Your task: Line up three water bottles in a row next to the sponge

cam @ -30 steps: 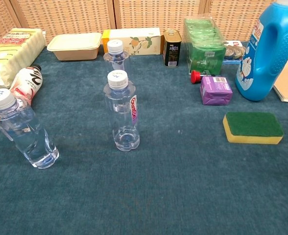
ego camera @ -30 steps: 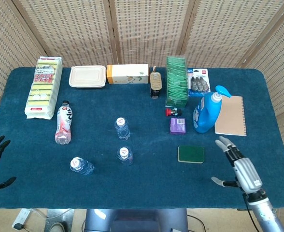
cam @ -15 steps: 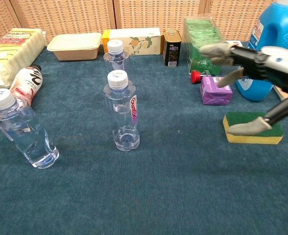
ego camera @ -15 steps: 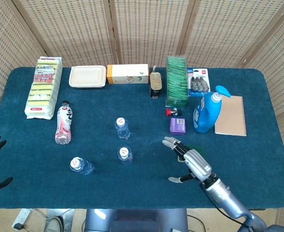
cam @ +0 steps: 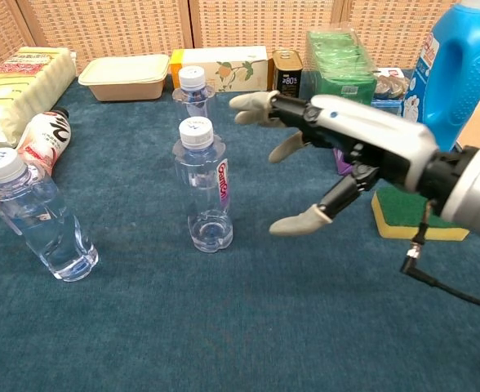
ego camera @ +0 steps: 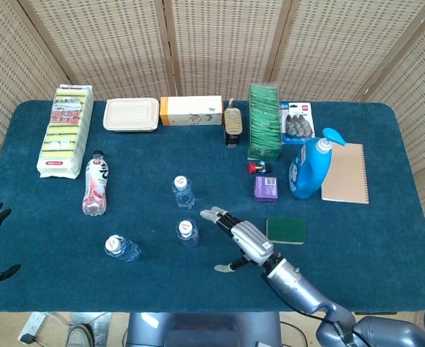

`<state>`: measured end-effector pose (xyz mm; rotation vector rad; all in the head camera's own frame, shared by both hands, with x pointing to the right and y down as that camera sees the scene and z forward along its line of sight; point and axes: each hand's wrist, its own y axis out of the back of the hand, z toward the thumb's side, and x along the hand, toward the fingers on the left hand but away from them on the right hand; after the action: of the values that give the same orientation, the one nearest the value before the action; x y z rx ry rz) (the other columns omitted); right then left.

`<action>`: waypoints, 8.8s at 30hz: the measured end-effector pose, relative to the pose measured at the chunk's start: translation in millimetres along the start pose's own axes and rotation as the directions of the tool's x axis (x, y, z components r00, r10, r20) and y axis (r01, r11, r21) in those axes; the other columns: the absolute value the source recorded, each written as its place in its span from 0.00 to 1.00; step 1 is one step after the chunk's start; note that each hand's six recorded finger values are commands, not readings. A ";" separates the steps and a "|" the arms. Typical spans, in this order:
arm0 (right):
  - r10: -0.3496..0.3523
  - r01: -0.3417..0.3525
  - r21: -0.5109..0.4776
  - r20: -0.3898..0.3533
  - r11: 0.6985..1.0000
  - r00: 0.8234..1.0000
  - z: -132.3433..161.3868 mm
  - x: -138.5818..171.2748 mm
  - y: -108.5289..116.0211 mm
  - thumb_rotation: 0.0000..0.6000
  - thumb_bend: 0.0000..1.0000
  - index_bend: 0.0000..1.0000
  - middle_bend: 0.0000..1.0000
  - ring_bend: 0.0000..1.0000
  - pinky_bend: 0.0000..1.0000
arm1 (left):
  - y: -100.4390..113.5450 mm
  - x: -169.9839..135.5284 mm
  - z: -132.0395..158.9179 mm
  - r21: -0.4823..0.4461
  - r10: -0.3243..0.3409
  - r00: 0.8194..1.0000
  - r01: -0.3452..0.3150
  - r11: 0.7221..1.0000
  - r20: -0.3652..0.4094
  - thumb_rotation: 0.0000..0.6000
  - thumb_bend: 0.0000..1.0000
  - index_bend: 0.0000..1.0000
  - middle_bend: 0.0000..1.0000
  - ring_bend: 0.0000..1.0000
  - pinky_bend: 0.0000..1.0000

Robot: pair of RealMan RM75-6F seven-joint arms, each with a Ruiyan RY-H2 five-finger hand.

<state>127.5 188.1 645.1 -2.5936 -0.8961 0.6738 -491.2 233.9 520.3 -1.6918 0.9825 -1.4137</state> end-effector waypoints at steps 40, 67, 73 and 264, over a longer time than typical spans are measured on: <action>-0.063 0.075 -0.107 0.105 0.991 0.992 -19.8 -63.2 -35.3 1.00 0.27 0.49 0.58 0.53 0.70 | 3.4 1.1 -10.3 -0.050 -0.013 1.000 0.012 0.999 -0.029 1.00 0.03 0.00 0.00 0.00 0.07; -0.191 0.183 0.053 0.260 0.982 0.946 -93.6 5.8 56.7 1.00 0.28 0.50 0.61 0.54 0.69 | 1.1 -5.6 -5.9 -0.067 -0.023 1.000 0.023 0.997 0.001 1.00 0.03 0.00 0.00 0.00 0.07; -0.208 0.198 0.063 0.266 0.978 0.941 -99.4 17.4 64.7 1.00 0.28 0.50 0.61 0.54 0.69 | -3.9 -2.3 -3.1 -0.053 -0.045 0.999 0.046 0.998 0.008 1.00 0.03 0.00 0.00 0.00 0.07; -0.514 0.436 0.303 0.259 0.847 0.818 -54.2 261.8 169.5 1.00 0.00 0.07 0.00 0.00 0.14 | -165.8 205.0 390.3 -0.560 -0.020 0.800 0.437 0.704 0.600 1.00 0.21 0.00 0.00 0.00 0.21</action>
<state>421.1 220.9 531.3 -1.9544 -1.4164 1.0055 -64.8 147.2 700.6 -2.6711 1.0085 -0.5869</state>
